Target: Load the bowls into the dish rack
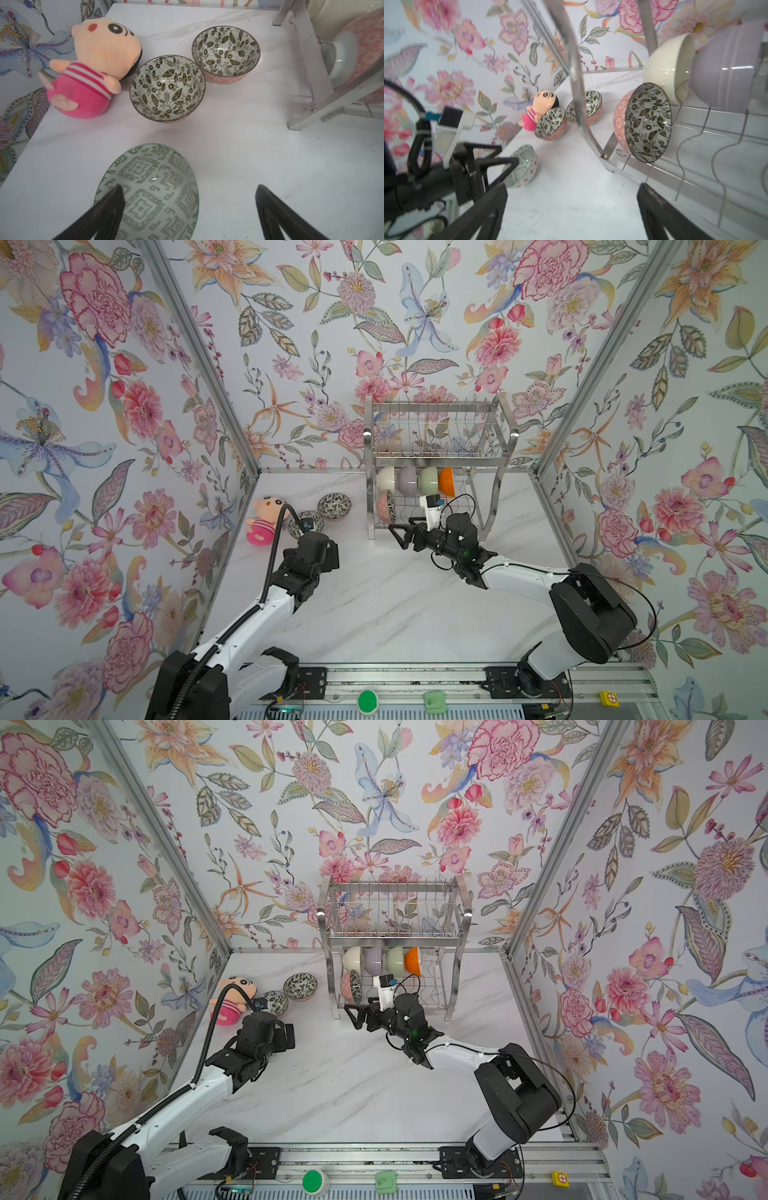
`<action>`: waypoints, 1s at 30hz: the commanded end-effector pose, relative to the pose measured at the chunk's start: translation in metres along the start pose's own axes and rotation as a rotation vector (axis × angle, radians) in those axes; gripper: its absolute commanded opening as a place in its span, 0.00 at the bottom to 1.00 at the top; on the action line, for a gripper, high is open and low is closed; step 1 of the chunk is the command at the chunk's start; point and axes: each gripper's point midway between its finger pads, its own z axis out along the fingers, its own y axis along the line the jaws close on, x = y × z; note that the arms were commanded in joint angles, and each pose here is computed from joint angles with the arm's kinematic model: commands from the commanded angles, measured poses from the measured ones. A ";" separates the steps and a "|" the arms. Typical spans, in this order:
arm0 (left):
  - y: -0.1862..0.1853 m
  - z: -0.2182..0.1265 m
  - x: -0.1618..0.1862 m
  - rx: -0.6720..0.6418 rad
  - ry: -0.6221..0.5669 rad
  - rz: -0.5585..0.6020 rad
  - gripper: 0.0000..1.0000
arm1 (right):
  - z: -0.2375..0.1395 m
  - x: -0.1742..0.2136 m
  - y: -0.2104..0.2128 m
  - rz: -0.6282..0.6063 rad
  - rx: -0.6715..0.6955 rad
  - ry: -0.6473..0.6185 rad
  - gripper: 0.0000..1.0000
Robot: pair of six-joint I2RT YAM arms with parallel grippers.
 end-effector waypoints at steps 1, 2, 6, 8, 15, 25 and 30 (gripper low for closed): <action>-0.002 0.008 0.001 0.024 0.000 -0.040 0.99 | -0.005 0.025 0.010 -0.234 0.034 0.108 0.99; -0.003 0.011 0.004 0.028 0.012 -0.036 0.99 | -0.006 0.028 0.013 -0.251 0.021 0.113 0.99; -0.005 0.024 0.019 0.035 0.066 -0.025 0.98 | -0.009 0.041 0.028 -0.319 -0.041 0.117 0.99; -0.004 0.029 0.025 0.036 0.081 -0.027 0.96 | -0.010 0.043 0.036 -0.355 -0.058 0.110 0.99; 0.000 0.040 0.035 0.041 0.101 -0.036 0.82 | -0.019 0.047 0.042 -0.450 -0.027 0.102 0.99; 0.005 0.044 0.045 0.024 0.118 -0.027 0.68 | -0.024 0.044 0.031 -0.410 -0.001 0.069 0.99; 0.002 0.048 0.050 0.038 0.137 -0.022 0.60 | -0.026 0.041 0.027 -0.391 0.008 0.056 0.99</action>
